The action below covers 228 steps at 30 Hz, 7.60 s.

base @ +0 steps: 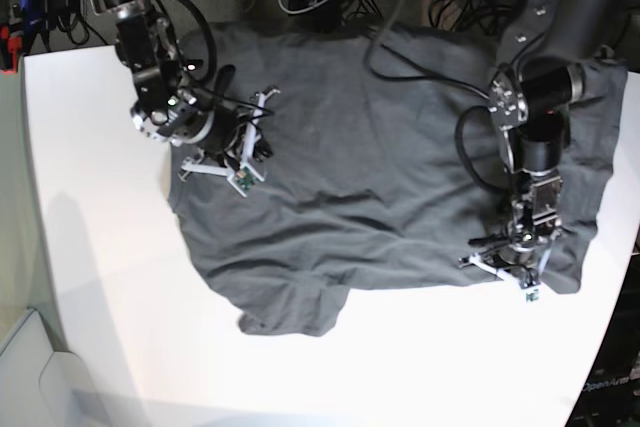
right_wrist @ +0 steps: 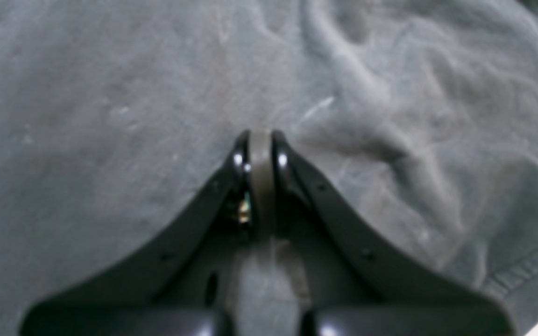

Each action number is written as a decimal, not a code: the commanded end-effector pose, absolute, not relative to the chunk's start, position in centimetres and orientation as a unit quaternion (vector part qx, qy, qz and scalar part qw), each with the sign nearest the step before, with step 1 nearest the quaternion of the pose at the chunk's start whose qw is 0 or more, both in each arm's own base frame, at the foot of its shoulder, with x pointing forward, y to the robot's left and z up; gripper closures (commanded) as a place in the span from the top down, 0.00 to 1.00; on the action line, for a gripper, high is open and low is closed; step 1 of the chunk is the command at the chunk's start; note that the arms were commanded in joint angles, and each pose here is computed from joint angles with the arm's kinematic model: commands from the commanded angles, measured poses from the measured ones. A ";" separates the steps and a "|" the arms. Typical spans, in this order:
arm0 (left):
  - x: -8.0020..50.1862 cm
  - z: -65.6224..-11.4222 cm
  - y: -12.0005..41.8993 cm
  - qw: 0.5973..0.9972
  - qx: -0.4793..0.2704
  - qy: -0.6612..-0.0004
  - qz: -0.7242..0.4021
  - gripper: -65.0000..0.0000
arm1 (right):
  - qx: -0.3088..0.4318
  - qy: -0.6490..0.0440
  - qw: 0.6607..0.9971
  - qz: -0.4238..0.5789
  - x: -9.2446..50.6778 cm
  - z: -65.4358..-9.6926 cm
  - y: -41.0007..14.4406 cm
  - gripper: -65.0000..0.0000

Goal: Layout the t-shirt on the table in an organized manner, then fold the t-shirt properly
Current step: 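Release both grippers and move them to new grasp points on the shirt, then grasp the shirt with both grippers and pull it outward, then drag the shirt with both grippers toward the collar to straighten it, then release the shirt and move both grippers to the collar-side corners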

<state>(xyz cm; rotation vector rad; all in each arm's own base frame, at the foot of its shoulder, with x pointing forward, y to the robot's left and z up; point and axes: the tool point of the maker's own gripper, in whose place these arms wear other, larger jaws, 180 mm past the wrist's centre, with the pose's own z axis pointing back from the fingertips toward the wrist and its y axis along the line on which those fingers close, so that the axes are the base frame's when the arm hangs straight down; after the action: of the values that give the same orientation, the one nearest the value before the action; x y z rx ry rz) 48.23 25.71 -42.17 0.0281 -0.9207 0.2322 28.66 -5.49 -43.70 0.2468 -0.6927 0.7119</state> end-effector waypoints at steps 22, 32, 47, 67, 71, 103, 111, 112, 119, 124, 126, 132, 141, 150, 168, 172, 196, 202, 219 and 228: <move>52.7 -33.4 31.3 0.798 0.004 -0.530 0.286 0.00 | 0.062 -0.291 0.884 0.360 29.3 -44.5 -8.8 0.00; 47.3 -29.4 31.0 0.811 0.017 -0.536 0.231 0.00 | 0.025 -0.386 0.840 0.381 34.1 -37.2 -8.5 0.00; 35.2 -36.0 31.2 0.875 0.073 -0.441 0.187 0.00 | 0.040 -0.359 0.856 0.369 34.7 -39.4 -8.1 0.00; 35.3 -36.1 31.1 0.875 0.073 -0.442 0.185 0.00 | 0.029 -0.305 0.912 0.273 36.9 -45.3 -16.8 0.00; 35.9 -36.9 31.2 0.878 0.066 -0.432 0.194 0.00 | 0.017 -0.303 0.916 0.262 37.6 -45.4 -19.1 0.00; 38.4 -44.1 29.8 0.891 0.034 -0.386 0.237 0.00 | -0.032 -0.375 0.862 0.340 35.7 -36.9 -15.6 0.00; 42.7 -43.6 27.5 0.896 0.043 -0.411 0.161 0.00 | -0.004 -0.309 0.888 0.341 29.6 -41.9 -15.4 0.00; 43.1 -43.4 27.6 0.894 0.045 -0.416 0.161 0.00 | -0.002 -0.304 0.890 0.341 29.2 -42.2 -15.4 0.00; 45.7 -41.9 29.9 0.882 0.059 -0.434 0.175 0.00 | -0.001 -0.292 0.895 0.338 28.1 -42.9 -15.8 0.00; 46.0 -40.7 32.6 0.870 0.082 -0.453 0.179 0.00 | -0.017 -0.301 0.899 0.317 28.7 -42.1 -17.5 0.00; 46.1 -40.1 33.4 0.865 0.090 -0.461 0.179 0.00 | -0.022 -0.314 0.895 0.316 29.2 -41.2 -17.6 0.00; 46.9 -37.3 35.3 0.849 0.101 -0.486 0.182 0.00 | -0.041 -0.333 0.884 0.327 29.9 -38.7 -17.5 0.00; 45.7 -33.7 30.8 0.869 0.056 -0.466 0.159 0.00 | -0.045 -0.321 0.875 0.359 29.4 -37.7 -16.8 0.00; 38.0 -35.3 24.5 0.899 0.012 -0.414 0.143 0.00 | -0.039 -0.309 0.880 0.358 28.6 -38.7 -16.9 0.00; 32.1 -44.7 26.1 0.933 0.035 -0.322 0.158 0.00 | -0.005 -0.269 0.904 0.331 30.0 -43.0 -17.0 0.00; 32.8 -45.4 27.5 0.932 0.046 -0.320 0.161 0.00 | -0.004 -0.261 0.905 0.335 31.2 -43.5 -16.8 0.00; 39.9 -35.7 27.5 0.882 0.038 -0.445 0.151 0.00 | -0.066 -0.350 0.859 0.368 35.5 -35.1 -16.8 0.00; 42.3 -32.9 27.0 0.865 0.028 -0.478 0.152 0.00 | -0.059 -0.350 0.869 0.343 40.3 -34.9 -17.5 0.00; 45.5 -30.8 27.1 0.856 0.017 -0.491 0.163 0.00 | 0.068 -0.338 0.909 0.232 47.6 -41.2 -17.4 0.00; 45.0 -31.3 27.7 0.859 0.022 -0.485 0.163 0.00 | -0.060 -0.458 0.881 0.106 51.9 -38.0 -23.1 0.00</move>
<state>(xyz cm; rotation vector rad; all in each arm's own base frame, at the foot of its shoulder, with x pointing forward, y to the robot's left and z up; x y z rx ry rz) 43.85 27.08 -33.60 0.0355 -0.9512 0.3430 49.73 -22.74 -40.97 -0.1148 -0.8722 0.2262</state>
